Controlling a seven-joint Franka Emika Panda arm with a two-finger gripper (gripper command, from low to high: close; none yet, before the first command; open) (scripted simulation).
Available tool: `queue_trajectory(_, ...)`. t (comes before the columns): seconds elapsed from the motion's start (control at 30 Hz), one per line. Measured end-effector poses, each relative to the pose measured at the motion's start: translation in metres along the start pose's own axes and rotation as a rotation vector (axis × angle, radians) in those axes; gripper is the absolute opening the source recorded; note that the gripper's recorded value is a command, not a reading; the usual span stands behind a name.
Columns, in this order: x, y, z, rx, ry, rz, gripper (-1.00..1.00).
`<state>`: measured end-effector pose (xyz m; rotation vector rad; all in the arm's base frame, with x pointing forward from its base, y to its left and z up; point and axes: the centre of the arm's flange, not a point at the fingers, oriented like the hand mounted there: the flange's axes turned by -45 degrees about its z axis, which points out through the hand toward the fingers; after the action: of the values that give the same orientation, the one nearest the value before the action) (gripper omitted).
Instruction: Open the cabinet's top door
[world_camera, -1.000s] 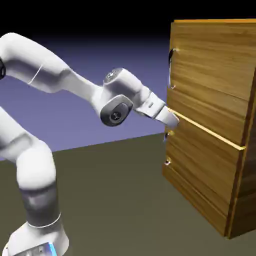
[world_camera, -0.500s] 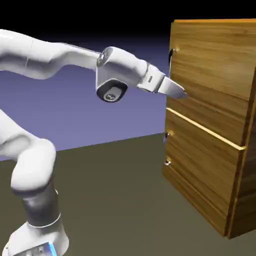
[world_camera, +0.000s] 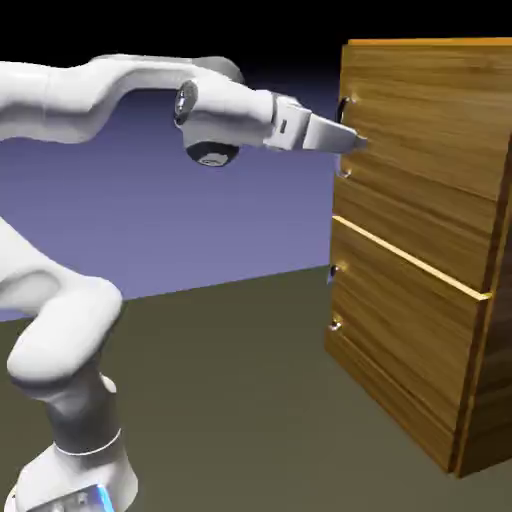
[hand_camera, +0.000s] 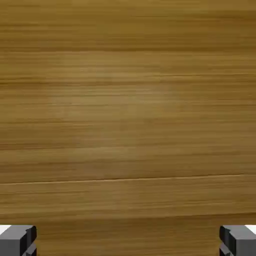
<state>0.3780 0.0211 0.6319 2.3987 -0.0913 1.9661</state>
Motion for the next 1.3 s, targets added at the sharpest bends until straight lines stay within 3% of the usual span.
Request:
queue_trajectory(0.73, -0.024, -0.112, 0.021, 0.010, 0.183, -0.010, 0.00)
queue_trajectory(1.07, -0.058, -0.169, 0.048, 0.027, 0.198, -0.010, 0.00)
queue_trajectory(1.23, -0.048, -0.170, 0.097, 0.027, 0.198, -0.010, 0.00)
queue_trajectory(1.27, -0.048, -0.170, 0.097, 0.027, 0.198, -0.010, -1.00)
queue_trajectory(1.3, -0.048, -0.170, 0.097, 0.027, 0.198, -0.010, -1.00)
